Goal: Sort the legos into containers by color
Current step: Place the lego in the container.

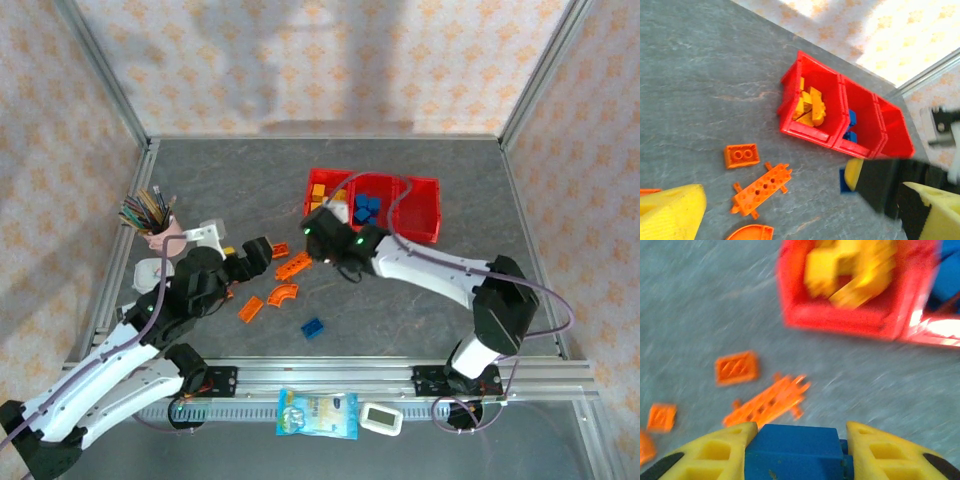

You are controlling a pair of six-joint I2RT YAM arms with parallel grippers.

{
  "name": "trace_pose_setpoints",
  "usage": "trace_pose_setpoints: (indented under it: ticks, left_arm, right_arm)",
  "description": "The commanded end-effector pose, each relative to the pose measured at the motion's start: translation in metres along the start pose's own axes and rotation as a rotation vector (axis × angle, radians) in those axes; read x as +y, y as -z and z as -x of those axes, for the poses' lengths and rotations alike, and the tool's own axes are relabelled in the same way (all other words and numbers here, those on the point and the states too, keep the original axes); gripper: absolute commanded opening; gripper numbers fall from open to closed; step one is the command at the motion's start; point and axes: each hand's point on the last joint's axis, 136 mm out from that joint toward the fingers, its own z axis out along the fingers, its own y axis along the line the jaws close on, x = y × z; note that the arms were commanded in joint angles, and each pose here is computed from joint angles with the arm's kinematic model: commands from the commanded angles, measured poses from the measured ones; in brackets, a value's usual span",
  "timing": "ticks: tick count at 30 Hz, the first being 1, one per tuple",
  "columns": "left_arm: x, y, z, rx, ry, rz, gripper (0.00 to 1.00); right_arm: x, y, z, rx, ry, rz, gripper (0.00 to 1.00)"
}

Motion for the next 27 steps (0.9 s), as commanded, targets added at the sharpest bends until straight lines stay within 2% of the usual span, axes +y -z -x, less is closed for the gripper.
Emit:
trace_pose_setpoints:
  ticks: [1,8,15,23,27]
  left_arm:
    - [-0.029,-0.007,0.011,-0.008,-0.041,-0.088,0.99]
    - [-0.044,-0.036,0.015,-0.003,-0.103,-0.080,0.99]
    - [-0.049,-0.056,0.023,-0.044,-0.092,-0.064,0.99]
    - [-0.052,-0.072,0.024,-0.047,-0.085,-0.053,0.99]
    - [-0.053,-0.079,0.023,-0.029,-0.089,-0.046,0.99]
  right_arm:
    - [-0.042,0.001,0.034,-0.046,-0.017,-0.090,0.39]
    - [-0.110,-0.036,0.107,-0.124,-0.147,-0.194,0.39]
    - [-0.141,-0.080,0.160,-0.157,-0.181,-0.278,0.39]
    - [-0.161,-0.115,0.171,-0.137,-0.195,-0.294,0.39]
    - [-0.167,-0.124,0.171,-0.140,-0.178,-0.313,0.44]
